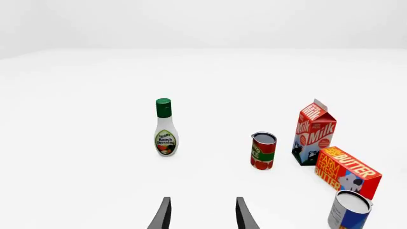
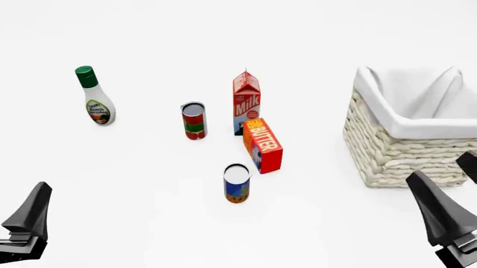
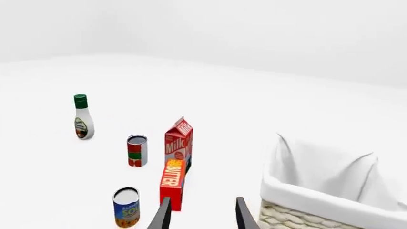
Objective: Pick the alphabet soup and place it in the basket.
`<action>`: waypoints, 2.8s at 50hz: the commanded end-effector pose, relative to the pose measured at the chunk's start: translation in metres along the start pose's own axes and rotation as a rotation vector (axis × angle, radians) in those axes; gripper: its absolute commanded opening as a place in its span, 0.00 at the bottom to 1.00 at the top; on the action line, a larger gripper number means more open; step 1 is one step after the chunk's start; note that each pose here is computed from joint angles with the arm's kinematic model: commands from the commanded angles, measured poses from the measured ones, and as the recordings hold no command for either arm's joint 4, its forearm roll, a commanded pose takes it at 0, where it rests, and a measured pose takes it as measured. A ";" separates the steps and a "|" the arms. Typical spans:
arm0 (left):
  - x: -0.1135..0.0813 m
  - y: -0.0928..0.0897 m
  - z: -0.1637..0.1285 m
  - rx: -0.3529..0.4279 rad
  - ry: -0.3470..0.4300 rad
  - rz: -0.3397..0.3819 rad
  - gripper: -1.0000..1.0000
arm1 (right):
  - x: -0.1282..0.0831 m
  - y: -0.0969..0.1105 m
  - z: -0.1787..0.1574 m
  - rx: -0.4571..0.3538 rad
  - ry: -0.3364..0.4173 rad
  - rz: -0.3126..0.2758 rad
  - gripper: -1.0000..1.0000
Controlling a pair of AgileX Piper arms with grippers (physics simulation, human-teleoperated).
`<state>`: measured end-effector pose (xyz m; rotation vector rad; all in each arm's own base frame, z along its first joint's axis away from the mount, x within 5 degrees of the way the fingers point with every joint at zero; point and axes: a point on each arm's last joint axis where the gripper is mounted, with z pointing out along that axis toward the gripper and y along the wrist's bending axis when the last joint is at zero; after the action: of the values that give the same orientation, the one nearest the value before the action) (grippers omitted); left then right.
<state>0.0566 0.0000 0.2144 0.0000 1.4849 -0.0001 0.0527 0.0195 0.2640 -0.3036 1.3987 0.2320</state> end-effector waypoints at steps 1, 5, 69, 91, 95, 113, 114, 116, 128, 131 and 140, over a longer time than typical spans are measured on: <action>0.000 0.000 0.000 0.000 0.000 0.000 1.00 | -0.004 0.008 0.014 -0.118 -0.005 0.002 1.00; 0.000 0.000 0.000 0.000 0.000 0.000 1.00 | -0.005 0.012 0.022 -0.155 -0.008 0.005 1.00; 0.000 0.000 0.000 0.000 0.000 0.000 1.00 | 0.040 0.089 0.124 -0.441 0.104 0.023 1.00; 0.000 0.000 0.000 0.000 0.000 0.000 1.00 | 0.067 0.105 0.145 -0.455 0.161 0.029 1.00; 0.000 0.000 0.000 0.000 0.000 0.000 1.00 | 0.072 0.106 0.148 -0.450 0.170 0.030 1.00; 0.000 0.000 0.000 0.000 0.000 0.000 1.00 | 0.073 0.101 0.154 -0.423 0.176 0.026 1.00; 0.000 0.000 0.000 0.000 0.000 0.000 1.00 | 0.074 0.101 0.154 -0.421 0.177 0.025 1.00; 0.000 0.000 0.000 0.000 0.000 0.000 1.00 | 0.074 0.101 0.156 -0.418 0.178 0.025 1.00; 0.000 0.000 0.000 0.000 0.000 0.000 1.00 | 0.078 0.101 0.163 -0.405 0.188 0.029 1.00; 0.000 0.000 0.000 0.000 0.000 0.000 1.00 | 0.079 0.101 0.165 -0.404 0.191 0.030 1.00; 0.000 0.000 0.000 0.000 0.000 0.000 1.00 | 0.087 0.104 0.169 -0.404 0.204 0.039 1.00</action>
<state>0.0566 0.0000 0.2144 0.0000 1.4850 -0.0001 0.1836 0.1707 0.2006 -0.6539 1.5417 0.5285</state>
